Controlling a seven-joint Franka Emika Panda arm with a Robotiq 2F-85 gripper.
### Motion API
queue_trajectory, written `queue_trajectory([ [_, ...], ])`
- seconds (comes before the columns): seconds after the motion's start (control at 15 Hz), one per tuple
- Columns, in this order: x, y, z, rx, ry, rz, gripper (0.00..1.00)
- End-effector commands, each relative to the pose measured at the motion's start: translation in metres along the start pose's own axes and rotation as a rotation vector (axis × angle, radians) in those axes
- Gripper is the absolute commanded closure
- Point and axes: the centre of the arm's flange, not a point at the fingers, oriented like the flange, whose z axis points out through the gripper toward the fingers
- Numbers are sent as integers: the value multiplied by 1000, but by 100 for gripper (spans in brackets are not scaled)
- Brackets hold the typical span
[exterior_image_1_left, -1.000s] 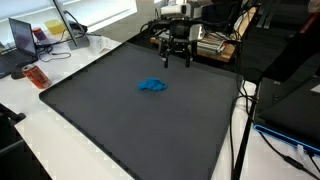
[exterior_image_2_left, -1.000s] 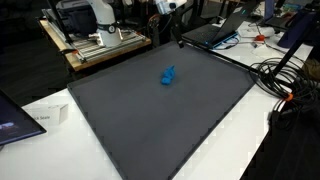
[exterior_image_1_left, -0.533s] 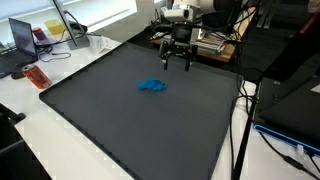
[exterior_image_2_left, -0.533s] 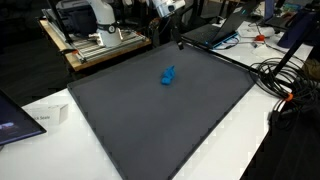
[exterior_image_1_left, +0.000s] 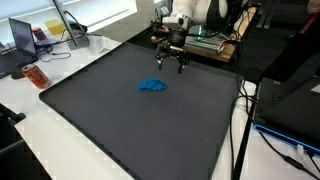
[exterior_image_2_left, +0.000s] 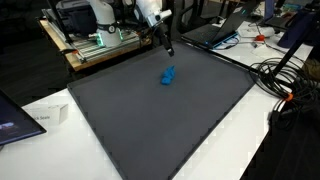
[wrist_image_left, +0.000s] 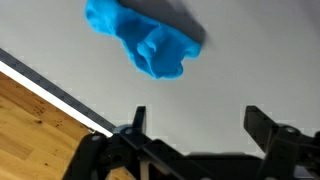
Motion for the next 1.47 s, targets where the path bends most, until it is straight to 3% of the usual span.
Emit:
queue_trajectory([
  [0.0,-9,0,1,-8,3,6,0],
  [0.6,-16,0,9,-14,13,18,0],
  [1.13,-29,5,3,-92,120,17,0],
  [1.4,-18,13,2,-61,102,9,0],
])
